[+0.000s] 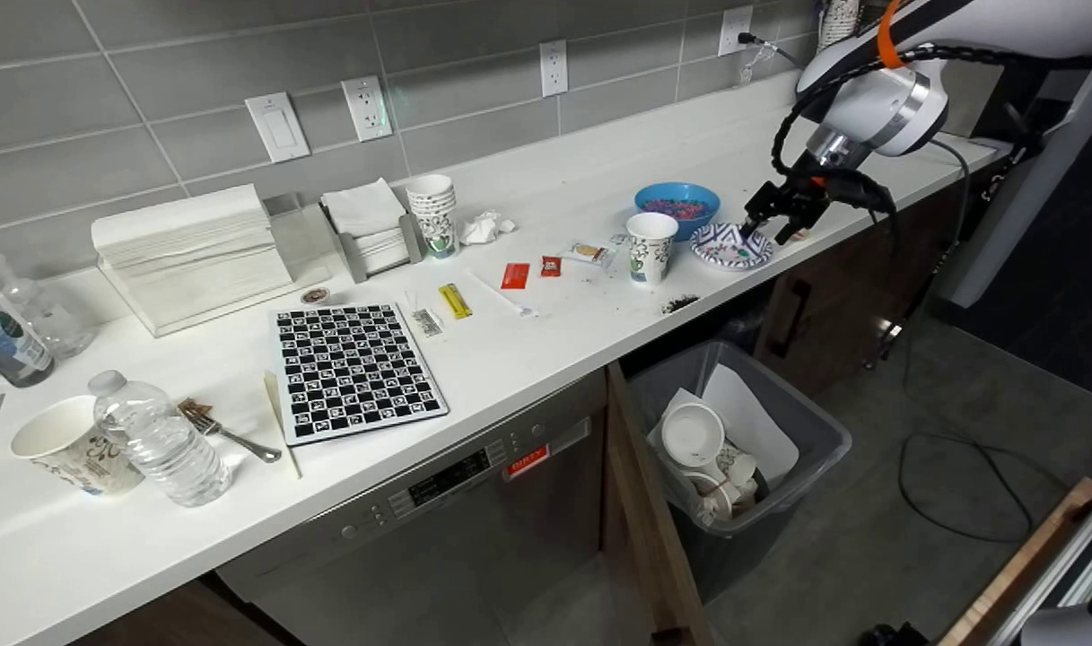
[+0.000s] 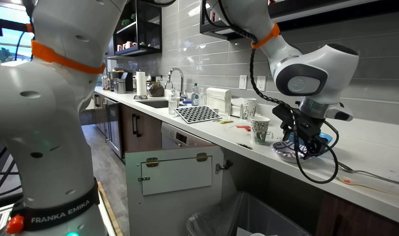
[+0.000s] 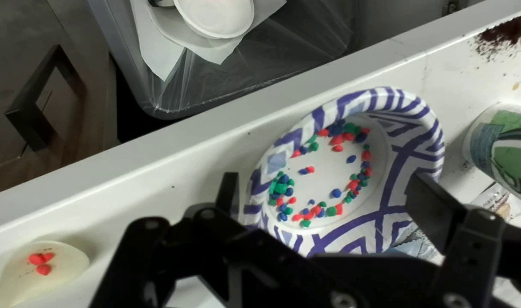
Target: Pour out the contents from the plate into the bin
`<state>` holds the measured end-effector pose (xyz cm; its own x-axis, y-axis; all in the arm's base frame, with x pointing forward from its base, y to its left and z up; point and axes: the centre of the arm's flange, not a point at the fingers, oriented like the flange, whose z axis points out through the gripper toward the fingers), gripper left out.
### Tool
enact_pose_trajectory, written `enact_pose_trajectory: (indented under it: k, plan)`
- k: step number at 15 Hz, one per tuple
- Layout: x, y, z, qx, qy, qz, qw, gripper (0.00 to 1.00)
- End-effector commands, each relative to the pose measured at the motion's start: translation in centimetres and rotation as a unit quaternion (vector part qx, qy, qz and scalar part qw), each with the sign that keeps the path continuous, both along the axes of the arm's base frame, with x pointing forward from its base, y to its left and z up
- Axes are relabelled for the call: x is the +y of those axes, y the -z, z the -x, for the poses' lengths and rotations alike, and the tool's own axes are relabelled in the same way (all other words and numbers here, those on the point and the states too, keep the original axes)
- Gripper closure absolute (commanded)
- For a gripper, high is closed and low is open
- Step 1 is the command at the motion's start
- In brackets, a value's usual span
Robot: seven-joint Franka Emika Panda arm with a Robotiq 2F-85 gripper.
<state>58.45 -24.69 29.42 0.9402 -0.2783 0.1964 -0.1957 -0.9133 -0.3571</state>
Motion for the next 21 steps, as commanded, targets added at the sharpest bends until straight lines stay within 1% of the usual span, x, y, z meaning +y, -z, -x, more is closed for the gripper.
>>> enact_pose_trajectory:
  k: [1, 2, 4, 6, 7, 9, 10, 11, 14, 15, 16, 17, 19, 20, 21]
  plan:
    - [-1.1, 1.0, -1.0, -0.008, 0.009, 0.0, 0.9999, 0.03]
    - [-1.3, 1.1, -1.0, -0.008, 0.01, 0.001, 0.9999, 0.12]
    - [-1.6, 1.2, -1.1, -0.009, 0.013, 0.003, 0.9999, 0.27]
    - [-1.8, 1.3, -1.2, -0.01, 0.014, 0.005, 0.9998, 0.47]
    - [-1.8, 1.4, -1.3, -0.01, 0.014, 0.005, 0.9998, 0.52]
    - [-1.9, 1.5, -1.4, -0.01, 0.014, 0.005, 0.9998, 0.53]
    - [-1.9, 1.6, -1.4, -0.009, 0.014, 0.005, 0.9998, 0.51]
    - [-2.0, 1.7, -1.4, -0.009, 0.014, 0.005, 0.9998, 0.35]
    - [-1.8, 2.0, -1.8, -0.007, 0.014, 0.005, 0.9999, 0.33]
    - [-1.8, 2.1, -2.0, -0.006, 0.013, 0.005, 0.9999, 0.38]
    - [-1.7, 2.1, -2.2, -0.006, 0.012, 0.005, 0.9999, 0.58]
    - [-1.6, 2.2, -2.3, -0.006, 0.012, 0.005, 0.9999, 0.58]
    - [-1.4, 2.4, -2.6, -0.006, 0.01, 0.005, 0.9999, 0.74]
    - [-1.4, 2.4, -2.7, -0.005, 0.01, 0.005, 0.9999, 0.84]
    - [-1.3, 2.5, -2.9, -0.006, 0.009, 0.005, 0.9999, 0.9]
